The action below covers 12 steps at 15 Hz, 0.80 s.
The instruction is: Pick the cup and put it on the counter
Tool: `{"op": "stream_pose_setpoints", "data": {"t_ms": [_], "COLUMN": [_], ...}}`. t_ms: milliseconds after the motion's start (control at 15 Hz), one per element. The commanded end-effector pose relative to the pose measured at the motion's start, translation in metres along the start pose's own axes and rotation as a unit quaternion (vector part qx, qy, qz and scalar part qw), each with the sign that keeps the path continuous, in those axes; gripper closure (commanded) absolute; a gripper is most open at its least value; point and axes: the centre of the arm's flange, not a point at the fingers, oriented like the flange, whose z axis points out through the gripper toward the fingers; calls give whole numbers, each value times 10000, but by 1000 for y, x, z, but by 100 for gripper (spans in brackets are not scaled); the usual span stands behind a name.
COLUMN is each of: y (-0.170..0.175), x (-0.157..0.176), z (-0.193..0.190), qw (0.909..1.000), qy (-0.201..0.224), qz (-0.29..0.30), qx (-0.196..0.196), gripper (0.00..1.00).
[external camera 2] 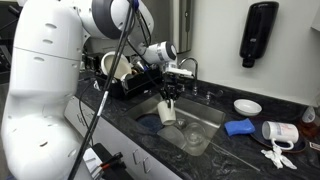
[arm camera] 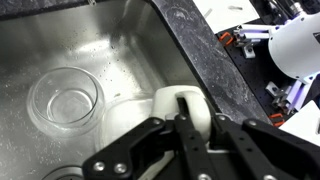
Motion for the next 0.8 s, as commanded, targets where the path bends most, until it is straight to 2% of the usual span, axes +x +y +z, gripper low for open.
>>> {"op": "stream_pose_setpoints", "data": {"t_ms": [0, 733], "y": [15, 15], "x": [5, 13], "z": [-15, 0], "qw": [9994, 9991], "qy": [-335, -422], "qz": [-42, 46], "qx": [-47, -68], "gripper": [96, 96]}}
